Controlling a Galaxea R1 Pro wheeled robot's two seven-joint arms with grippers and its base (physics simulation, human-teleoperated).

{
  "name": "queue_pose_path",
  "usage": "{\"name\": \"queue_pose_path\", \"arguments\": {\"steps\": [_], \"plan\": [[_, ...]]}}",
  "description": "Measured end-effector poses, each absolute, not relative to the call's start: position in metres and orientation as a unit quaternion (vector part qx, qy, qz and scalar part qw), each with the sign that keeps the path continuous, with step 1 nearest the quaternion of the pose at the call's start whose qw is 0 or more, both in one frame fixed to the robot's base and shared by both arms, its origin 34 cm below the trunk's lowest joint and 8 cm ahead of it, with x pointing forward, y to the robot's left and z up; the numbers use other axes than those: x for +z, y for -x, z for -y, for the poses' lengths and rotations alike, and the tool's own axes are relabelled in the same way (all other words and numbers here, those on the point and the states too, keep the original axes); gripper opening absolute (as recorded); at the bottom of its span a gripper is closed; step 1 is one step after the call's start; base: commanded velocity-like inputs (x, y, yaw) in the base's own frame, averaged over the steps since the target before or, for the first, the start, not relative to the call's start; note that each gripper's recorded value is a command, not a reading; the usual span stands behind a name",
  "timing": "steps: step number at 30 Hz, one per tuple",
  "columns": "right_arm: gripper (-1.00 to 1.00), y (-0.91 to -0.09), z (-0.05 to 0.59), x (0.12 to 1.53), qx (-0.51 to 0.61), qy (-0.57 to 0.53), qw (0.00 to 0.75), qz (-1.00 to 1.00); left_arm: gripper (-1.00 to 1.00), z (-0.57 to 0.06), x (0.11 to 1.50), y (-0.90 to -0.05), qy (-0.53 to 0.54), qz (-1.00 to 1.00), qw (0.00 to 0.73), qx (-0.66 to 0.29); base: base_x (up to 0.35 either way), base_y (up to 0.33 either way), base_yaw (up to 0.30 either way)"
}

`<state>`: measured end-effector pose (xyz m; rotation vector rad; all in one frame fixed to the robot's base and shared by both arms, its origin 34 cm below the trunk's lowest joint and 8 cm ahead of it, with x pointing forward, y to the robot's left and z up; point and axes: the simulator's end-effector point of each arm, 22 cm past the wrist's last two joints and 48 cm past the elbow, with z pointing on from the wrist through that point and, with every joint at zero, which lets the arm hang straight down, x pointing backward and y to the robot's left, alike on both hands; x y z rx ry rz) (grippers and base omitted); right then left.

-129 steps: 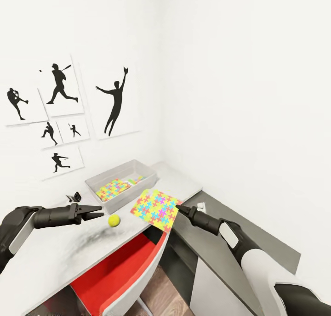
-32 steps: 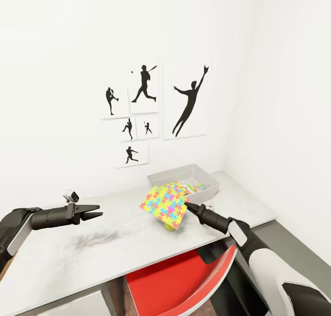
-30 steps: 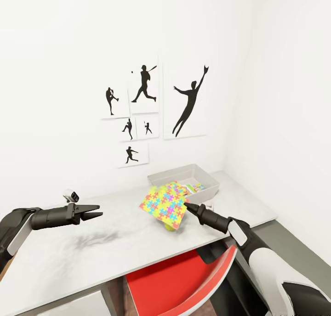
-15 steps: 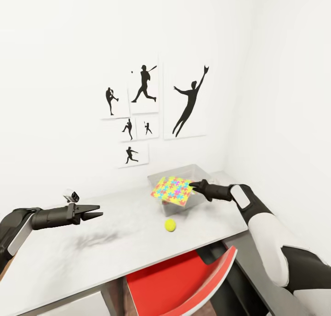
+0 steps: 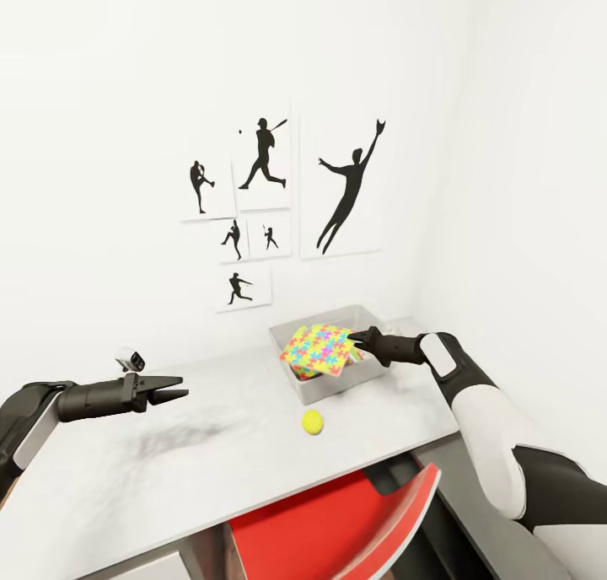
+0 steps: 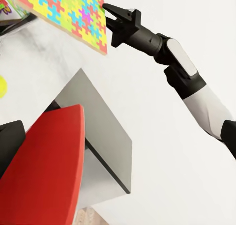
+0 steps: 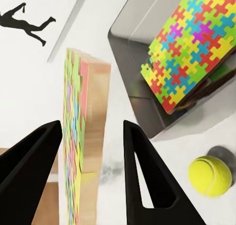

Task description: Put all the toys in the child's room - the three board games (two on the bed and one on the table), the two jigsaw puzzles on the table, and the tennis ball on the table - inside the toy box on the table in the child's room.

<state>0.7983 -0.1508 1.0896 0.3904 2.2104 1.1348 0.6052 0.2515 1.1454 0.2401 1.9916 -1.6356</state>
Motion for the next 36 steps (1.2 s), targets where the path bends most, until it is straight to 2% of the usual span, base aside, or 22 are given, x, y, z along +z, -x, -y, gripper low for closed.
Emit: {"name": "queue_pose_path", "arguments": {"steps": [10, 29, 36], "plan": [[-1.0, -0.799, 0.158, 1.088, 0.425, -0.15, 0.31, -0.837, 1.0, -0.251, 1.146, -0.605, -0.089, -0.74, 0.273, -0.608, 0.174, 0.0, 0.0], [-1.0, -0.801, 0.162, 1.072, 0.422, -0.157, 0.301, -0.841, 1.0, -0.25, 1.135, -0.608, -0.083, -0.742, 0.264, -0.61, 0.077, -0.01, 0.0], [-1.0, -0.801, 0.163, 1.064, 0.42, -0.159, 0.297, -0.843, 1.0, -0.249, 1.128, -0.61, -0.079, -0.744, 0.26, -0.61, 0.204, 0.0, 0.0]]}}
